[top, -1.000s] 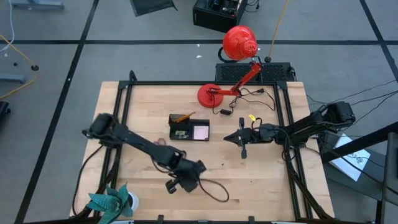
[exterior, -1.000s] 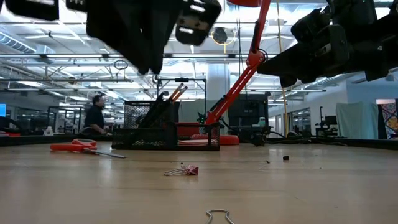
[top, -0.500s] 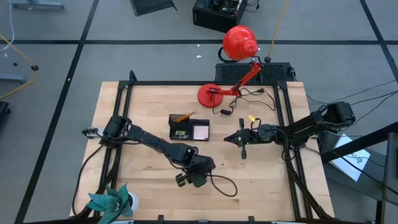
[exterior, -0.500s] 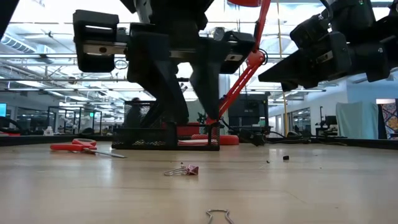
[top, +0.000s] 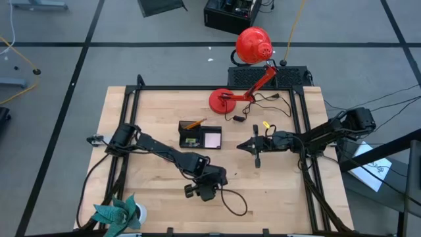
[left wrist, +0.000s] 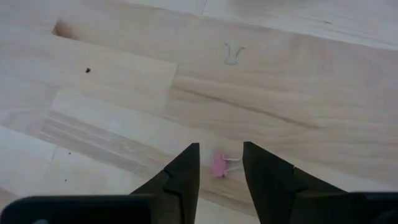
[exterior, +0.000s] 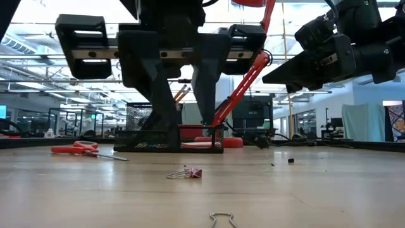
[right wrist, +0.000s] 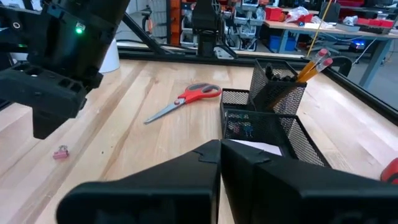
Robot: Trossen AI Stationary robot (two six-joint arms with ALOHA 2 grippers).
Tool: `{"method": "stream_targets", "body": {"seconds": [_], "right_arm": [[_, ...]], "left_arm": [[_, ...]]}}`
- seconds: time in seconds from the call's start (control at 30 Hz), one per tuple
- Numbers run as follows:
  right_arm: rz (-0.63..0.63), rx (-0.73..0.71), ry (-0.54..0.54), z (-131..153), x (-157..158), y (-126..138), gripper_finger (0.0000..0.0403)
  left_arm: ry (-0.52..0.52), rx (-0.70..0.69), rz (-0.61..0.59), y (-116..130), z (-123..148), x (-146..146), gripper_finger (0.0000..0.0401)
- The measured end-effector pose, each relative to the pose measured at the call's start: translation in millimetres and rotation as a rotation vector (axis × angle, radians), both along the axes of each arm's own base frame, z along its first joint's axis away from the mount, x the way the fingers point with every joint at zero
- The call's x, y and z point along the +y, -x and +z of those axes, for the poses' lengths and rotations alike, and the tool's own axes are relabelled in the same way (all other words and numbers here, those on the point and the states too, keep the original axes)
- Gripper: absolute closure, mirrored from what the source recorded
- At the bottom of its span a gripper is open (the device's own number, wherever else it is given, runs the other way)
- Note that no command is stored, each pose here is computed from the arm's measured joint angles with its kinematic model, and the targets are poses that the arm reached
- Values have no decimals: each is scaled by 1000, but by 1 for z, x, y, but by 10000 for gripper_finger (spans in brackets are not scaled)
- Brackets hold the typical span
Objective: Pick and place office supplies into organizer
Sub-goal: Put the pink binder clip into the mesh desk organizer
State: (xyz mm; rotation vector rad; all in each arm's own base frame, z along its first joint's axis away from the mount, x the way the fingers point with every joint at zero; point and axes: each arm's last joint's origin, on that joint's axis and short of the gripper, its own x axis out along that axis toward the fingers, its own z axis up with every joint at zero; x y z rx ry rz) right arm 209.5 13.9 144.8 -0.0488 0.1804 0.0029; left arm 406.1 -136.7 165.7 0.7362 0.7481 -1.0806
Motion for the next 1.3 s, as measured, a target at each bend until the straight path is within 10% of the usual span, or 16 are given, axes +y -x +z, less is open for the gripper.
{"method": "stream_targets", "body": {"seconds": [1.3], "right_arm": [[-3, 1, -16, 0, 0, 0, 399]], "left_arm": [[-9, -88, 216, -23, -19, 7, 289]]}}
